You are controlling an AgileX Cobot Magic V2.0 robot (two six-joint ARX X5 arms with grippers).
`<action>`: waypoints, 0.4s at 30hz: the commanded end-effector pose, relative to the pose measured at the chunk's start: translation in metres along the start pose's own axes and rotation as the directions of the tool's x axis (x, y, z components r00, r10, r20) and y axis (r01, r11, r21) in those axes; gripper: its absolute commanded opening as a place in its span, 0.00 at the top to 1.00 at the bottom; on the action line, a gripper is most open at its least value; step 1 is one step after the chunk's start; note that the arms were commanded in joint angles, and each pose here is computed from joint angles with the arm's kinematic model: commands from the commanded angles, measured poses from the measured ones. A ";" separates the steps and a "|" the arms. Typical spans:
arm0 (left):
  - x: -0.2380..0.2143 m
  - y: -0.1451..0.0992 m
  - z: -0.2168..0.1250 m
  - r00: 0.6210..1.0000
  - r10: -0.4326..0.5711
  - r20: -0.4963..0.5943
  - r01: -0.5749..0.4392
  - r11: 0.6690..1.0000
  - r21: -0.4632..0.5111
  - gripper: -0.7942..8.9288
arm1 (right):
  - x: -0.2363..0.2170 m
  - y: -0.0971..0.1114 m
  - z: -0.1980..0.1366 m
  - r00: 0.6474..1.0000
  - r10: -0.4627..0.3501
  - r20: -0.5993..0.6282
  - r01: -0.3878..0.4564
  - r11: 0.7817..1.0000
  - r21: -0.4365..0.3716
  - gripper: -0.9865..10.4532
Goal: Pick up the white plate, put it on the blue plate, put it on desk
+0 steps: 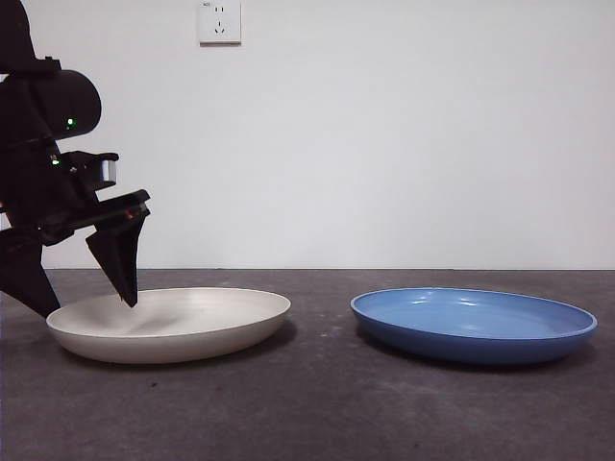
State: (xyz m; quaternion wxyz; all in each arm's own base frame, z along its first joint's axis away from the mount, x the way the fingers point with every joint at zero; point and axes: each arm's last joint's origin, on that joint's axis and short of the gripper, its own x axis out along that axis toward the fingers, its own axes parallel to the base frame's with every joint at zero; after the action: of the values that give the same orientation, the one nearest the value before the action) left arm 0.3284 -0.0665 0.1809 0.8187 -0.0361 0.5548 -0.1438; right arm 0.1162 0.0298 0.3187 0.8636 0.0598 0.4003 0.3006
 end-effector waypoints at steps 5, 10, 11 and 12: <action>0.004 0.000 0.006 1.000 0.006 0.008 -0.006 1.000 0.003 0.61 | -0.003 0.002 0.005 1.000 0.001 0.018 -0.001 1.000 -0.007 0.53; 0.004 0.001 0.005 0.999 0.033 -0.001 -0.033 0.999 -0.007 0.75 | -0.003 0.002 0.005 1.000 0.002 0.018 -0.002 1.000 -0.007 0.53; 0.004 0.001 0.005 0.999 0.047 -0.003 -0.047 0.999 -0.013 0.77 | -0.003 0.002 0.005 1.000 0.002 0.018 -0.002 1.000 -0.007 0.53; 0.004 0.002 0.005 0.998 0.059 -0.006 -0.059 0.998 -0.016 0.77 | -0.003 0.002 0.005 1.000 0.002 0.018 -0.002 1.000 -0.007 0.53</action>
State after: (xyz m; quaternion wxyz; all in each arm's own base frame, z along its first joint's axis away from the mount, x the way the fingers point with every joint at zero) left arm 0.3284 -0.0650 0.1792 0.8199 -0.0236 0.5593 -0.1203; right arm 0.1162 0.0298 0.3187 0.8636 0.0598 0.4003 0.3006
